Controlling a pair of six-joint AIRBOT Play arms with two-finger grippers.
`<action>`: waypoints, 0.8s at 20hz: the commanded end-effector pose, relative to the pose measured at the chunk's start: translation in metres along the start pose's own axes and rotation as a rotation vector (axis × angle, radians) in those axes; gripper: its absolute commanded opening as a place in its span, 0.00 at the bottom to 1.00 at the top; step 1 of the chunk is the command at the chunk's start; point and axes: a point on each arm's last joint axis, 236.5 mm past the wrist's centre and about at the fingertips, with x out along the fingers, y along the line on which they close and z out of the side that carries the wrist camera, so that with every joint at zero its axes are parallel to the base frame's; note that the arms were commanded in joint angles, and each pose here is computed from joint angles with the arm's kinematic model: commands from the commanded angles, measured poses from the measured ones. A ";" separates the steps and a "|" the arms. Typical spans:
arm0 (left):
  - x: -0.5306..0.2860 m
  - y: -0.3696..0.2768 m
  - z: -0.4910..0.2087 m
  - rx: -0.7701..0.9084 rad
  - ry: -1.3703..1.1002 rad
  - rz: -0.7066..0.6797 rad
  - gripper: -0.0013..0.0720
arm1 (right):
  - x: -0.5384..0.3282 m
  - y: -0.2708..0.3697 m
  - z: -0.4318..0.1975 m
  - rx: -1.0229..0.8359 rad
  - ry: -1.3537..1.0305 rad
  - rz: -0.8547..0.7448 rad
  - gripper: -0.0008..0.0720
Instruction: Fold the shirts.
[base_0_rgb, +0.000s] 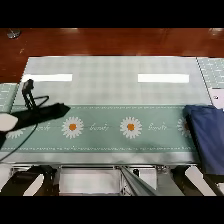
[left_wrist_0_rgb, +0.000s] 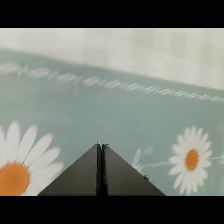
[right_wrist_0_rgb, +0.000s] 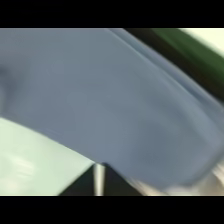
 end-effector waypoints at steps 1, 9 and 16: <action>-0.024 -0.057 0.076 0.170 -0.062 -0.063 0.05 | -0.061 0.181 0.064 -0.289 -0.248 0.538 0.07; -0.010 -0.080 0.157 0.334 -0.029 0.107 0.05 | 0.060 0.340 -0.077 -0.975 -0.098 0.373 0.07; 0.041 0.004 0.098 0.259 0.156 0.237 0.05 | 0.159 0.313 -0.102 -0.968 0.063 0.238 0.07</action>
